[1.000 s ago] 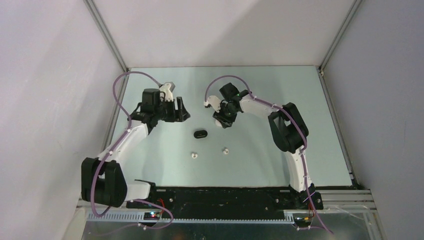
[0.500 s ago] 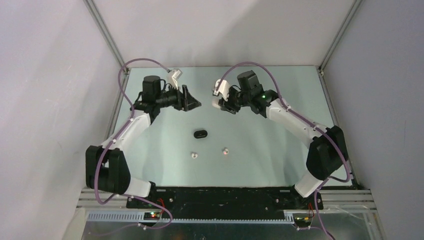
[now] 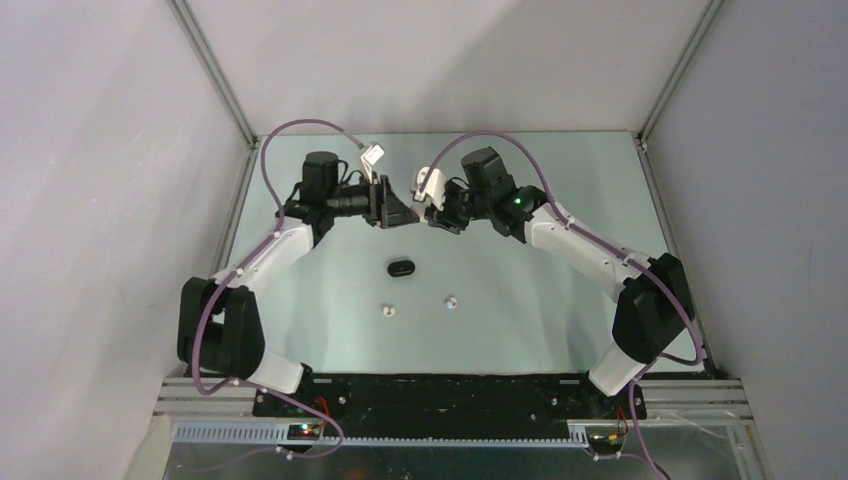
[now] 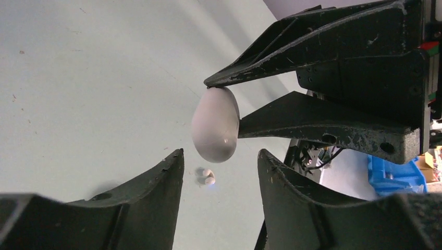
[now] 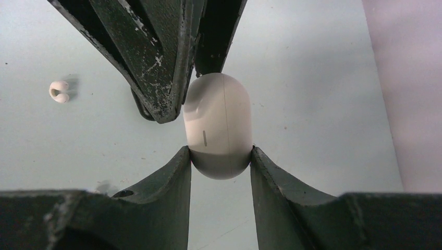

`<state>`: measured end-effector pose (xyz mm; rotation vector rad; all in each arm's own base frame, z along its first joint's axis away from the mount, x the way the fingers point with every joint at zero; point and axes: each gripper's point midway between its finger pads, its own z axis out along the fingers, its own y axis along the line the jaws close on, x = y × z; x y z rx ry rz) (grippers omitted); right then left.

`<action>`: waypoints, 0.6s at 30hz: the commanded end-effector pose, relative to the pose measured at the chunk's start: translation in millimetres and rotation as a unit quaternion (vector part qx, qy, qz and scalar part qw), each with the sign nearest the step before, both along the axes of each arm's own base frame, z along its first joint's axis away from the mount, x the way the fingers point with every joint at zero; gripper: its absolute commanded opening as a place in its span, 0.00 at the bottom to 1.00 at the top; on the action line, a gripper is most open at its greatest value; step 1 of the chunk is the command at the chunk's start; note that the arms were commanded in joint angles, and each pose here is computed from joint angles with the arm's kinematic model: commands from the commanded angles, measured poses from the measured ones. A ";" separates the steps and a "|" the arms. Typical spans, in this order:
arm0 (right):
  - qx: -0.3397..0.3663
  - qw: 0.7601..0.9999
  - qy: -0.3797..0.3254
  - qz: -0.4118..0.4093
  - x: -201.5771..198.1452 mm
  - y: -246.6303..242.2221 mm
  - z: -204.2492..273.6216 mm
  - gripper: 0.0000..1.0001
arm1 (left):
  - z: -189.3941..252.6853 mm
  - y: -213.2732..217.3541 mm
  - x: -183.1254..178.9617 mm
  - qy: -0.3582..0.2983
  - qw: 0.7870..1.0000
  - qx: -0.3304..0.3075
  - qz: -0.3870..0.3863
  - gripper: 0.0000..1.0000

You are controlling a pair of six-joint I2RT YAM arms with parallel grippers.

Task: Insert the wireless bluetooth earbuds into the charging case
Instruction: Pass from the right arm to the left

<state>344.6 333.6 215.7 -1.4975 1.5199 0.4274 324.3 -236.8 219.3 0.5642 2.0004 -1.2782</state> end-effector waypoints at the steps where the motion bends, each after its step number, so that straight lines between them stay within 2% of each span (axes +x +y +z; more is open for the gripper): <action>1: 0.026 0.999 -0.040 -0.002 2.4 4.3 29.4 0.22 | 21.5 -10.3 3.4 -0.019 0.999 -0.023 -0.023 0.57; 6: 0.027 0.999 -0.043 0.001 -1.6 6.5 32.6 0.22 | 25.2 -17.3 4.0 -0.021 0.999 -0.027 -0.031 0.54; 18: 0.025 0.999 -0.039 -0.011 -2.2 1.9 34.1 0.22 | 25.5 -30.0 0.9 -0.016 0.998 -0.038 -0.055 0.37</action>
